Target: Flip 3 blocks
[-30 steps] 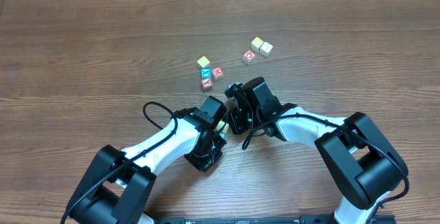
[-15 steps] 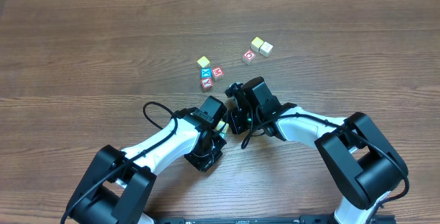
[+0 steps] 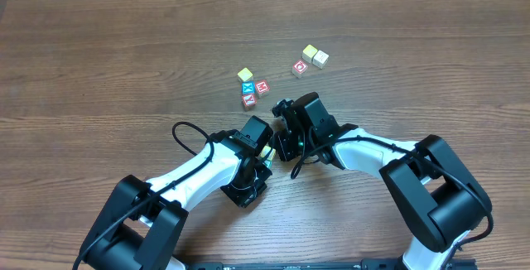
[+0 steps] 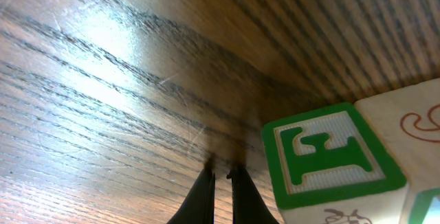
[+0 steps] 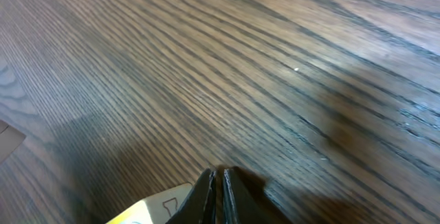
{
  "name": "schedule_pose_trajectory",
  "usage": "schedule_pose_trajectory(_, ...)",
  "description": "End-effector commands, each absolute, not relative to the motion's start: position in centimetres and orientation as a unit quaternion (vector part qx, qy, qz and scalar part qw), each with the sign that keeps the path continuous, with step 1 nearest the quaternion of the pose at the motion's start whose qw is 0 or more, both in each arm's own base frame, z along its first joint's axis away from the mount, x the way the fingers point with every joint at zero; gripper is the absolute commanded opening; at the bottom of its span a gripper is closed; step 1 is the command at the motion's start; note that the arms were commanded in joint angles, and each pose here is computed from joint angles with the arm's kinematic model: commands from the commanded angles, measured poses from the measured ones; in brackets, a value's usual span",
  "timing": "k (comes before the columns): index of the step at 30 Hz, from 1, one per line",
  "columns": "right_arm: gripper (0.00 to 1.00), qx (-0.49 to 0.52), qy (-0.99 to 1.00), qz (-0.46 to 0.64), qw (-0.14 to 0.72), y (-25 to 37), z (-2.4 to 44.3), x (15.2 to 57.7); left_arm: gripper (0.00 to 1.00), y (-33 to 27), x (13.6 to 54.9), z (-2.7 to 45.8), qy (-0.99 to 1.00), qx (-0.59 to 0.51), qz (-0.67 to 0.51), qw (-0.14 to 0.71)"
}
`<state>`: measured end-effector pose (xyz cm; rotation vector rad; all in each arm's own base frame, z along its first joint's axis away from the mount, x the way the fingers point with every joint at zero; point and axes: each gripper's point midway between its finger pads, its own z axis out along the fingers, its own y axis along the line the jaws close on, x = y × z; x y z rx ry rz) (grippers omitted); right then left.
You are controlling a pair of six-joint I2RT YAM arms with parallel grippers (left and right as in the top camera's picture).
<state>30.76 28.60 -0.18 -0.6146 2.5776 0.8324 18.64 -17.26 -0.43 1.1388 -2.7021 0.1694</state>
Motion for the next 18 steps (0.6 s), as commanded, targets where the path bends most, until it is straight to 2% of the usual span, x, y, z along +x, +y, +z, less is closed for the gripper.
schedule_pose_trajectory(1,0.08,-0.177,0.936,0.254,0.165,25.8,-2.7,31.5,0.04,-16.3,18.5,-0.9,-0.922,0.376,0.033,0.088)
schedule_pose_trajectory(12,0.08,-0.132,0.944,0.245,0.176,23.6,-2.7,33.4,0.04,-15.7,18.7,-1.0,-0.922,0.379,0.023,0.079)
schedule_pose_trajectory(18,0.09,-0.166,0.933,0.266,0.176,24.6,-2.1,33.2,0.04,-14.1,19.5,-1.0,-0.924,0.375,0.013,0.071)
